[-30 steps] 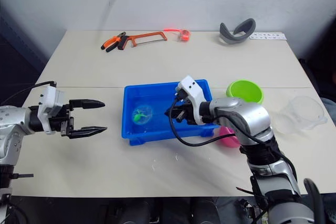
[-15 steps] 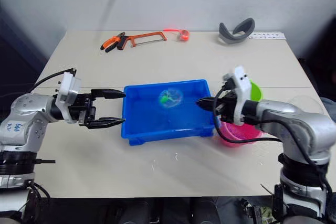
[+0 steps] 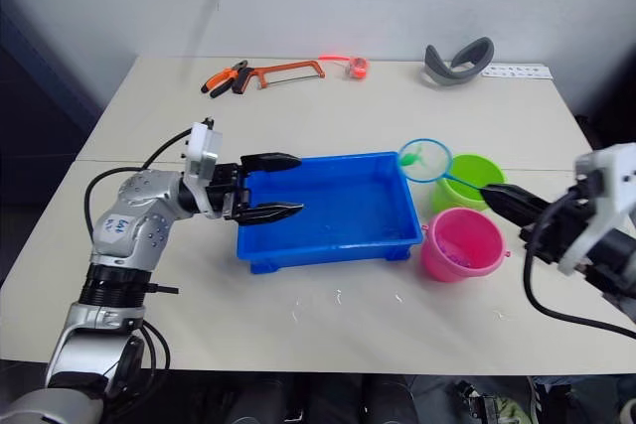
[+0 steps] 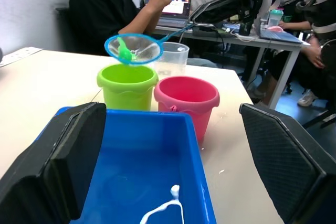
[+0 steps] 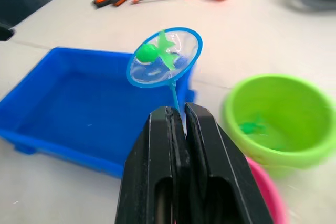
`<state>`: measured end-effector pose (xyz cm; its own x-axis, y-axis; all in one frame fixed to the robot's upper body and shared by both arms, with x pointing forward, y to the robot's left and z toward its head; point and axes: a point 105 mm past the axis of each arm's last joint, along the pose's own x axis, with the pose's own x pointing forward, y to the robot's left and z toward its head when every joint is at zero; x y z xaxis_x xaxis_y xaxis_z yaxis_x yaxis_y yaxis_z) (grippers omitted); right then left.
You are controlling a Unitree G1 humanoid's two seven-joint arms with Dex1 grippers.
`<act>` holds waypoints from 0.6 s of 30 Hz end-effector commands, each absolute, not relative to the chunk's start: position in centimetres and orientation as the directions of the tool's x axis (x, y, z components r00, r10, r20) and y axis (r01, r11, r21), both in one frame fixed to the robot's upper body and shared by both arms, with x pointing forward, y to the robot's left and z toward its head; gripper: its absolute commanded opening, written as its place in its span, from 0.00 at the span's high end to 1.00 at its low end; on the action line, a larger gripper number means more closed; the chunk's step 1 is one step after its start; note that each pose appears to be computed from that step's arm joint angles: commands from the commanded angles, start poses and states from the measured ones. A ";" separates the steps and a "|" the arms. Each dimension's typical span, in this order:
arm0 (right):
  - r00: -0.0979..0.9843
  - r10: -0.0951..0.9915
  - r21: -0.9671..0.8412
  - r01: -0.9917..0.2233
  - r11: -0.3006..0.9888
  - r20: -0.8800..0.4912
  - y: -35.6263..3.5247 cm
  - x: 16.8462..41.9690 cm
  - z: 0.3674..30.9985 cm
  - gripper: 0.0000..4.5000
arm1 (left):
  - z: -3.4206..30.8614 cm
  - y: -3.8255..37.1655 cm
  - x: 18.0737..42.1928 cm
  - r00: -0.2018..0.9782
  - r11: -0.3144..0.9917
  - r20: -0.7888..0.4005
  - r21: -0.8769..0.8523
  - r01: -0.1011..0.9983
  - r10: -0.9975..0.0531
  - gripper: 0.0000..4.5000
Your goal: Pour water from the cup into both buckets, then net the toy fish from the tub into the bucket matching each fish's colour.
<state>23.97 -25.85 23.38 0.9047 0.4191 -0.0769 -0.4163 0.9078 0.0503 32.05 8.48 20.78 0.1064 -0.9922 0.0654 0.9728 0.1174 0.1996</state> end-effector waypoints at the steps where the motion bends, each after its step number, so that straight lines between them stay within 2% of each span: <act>1: 0.952 0.304 -0.034 -0.304 0.952 -0.026 -28.4 23.7 24.5 1.00 | 21.4 8.0 32.0 0.089 0.103 0.071 0.238 0.966 -0.994 0.02; 5: 0.985 0.173 -0.114 -0.173 0.978 -0.007 -31.0 23.9 23.7 1.00 | 21.2 7.8 32.1 0.076 0.087 0.053 0.247 0.965 -0.996 0.02; 9: 0.994 0.109 -0.212 -0.104 0.972 0.013 -32.0 24.1 23.1 1.00 | 21.3 8.1 32.6 0.081 0.090 0.045 0.252 0.964 -0.996 0.02; 11: 0.998 0.068 -0.361 -0.062 0.930 0.003 -32.4 24.5 22.7 1.00 | 21.2 8.1 32.8 0.077 0.085 0.040 0.254 0.964 -0.996 0.02; 13: 0.998 0.058 -0.484 -0.058 0.873 -0.014 -32.3 24.8 22.1 1.00 | 21.1 8.1 32.8 0.071 0.077 0.036 0.253 0.964 -0.997 0.02; 18: 0.997 0.081 -0.617 -0.073 0.783 -0.015 -31.8 25.3 21.3 1.00 | 21.0 8.0 32.8 0.062 0.068 0.034 0.253 0.965 -0.998 0.02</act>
